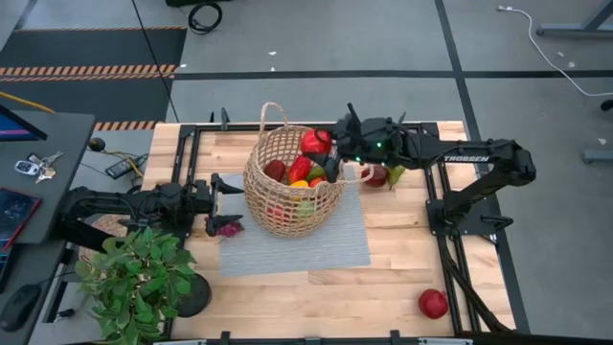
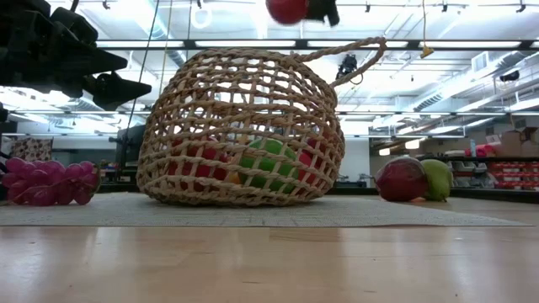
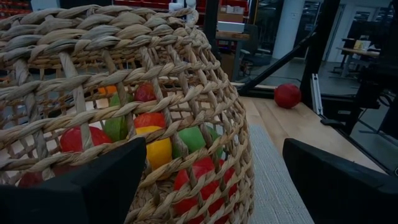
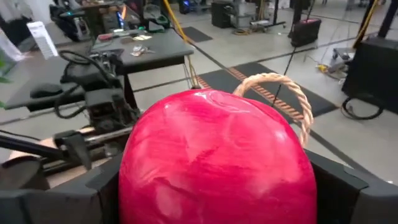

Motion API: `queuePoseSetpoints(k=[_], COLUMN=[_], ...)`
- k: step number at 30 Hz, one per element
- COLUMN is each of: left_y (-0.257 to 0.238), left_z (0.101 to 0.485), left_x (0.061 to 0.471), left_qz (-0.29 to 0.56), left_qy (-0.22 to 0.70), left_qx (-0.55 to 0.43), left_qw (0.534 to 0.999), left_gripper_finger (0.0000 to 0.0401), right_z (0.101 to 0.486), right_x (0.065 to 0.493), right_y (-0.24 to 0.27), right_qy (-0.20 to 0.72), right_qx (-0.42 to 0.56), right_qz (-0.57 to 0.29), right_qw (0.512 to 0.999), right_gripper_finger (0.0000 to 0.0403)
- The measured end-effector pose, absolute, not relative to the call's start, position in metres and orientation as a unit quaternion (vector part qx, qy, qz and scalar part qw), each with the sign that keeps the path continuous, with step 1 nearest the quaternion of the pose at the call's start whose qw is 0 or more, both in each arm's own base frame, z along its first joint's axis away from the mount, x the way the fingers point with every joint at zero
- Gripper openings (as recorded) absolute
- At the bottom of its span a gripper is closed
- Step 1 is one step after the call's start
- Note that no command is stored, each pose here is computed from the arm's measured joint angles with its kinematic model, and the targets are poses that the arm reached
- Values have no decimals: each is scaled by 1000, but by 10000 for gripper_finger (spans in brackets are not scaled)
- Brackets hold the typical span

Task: Build produce basket
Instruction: Put the red apple into the brown basket

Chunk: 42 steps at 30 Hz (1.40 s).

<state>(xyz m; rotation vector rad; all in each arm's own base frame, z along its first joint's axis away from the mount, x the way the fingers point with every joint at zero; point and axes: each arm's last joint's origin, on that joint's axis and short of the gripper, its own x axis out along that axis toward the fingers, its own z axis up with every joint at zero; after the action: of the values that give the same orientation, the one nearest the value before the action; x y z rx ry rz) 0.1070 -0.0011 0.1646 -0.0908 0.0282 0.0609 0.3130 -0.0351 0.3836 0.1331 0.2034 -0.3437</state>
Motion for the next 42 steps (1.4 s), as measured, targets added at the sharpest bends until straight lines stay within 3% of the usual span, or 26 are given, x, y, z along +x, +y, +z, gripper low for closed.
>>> queuePoseSetpoints(k=[7, 11, 22, 31, 35, 39, 42], left_y=[-1, -1, -1, -1, -1, -1, -1], left_z=[165, 165, 165, 165, 165, 165, 165], left_x=[107, 107, 107, 107, 107, 107, 107], left_qz=[30, 30, 30, 30, 30, 30, 30], left_qy=[14, 14, 13, 14, 14, 14, 14], left_qx=[-45, -45, -45, -45, -45, -45, -45], left_qw=[998, 998, 998, 998, 998, 998, 998], left_gripper_finger=[386, 386, 386, 386, 386, 386, 386], right_z=[410, 406, 404, 420, 423, 422, 421], right_x=[308, 315, 379, 398, 398, 398, 398], right_y=[-17, -13, 0, -8, -11, -11, -11], right_qy=[94, 102, 210, 225, 236, 261, 270], right_qx=[59, 70, 37, 23, -93, -269, -349], right_qz=[-180, -174, -161, -152, -107, -74, -53], right_qw=[977, 977, 964, 962, 961, 924, 896], right_gripper_finger=[339, 339, 339, 342, 342, 342, 342])
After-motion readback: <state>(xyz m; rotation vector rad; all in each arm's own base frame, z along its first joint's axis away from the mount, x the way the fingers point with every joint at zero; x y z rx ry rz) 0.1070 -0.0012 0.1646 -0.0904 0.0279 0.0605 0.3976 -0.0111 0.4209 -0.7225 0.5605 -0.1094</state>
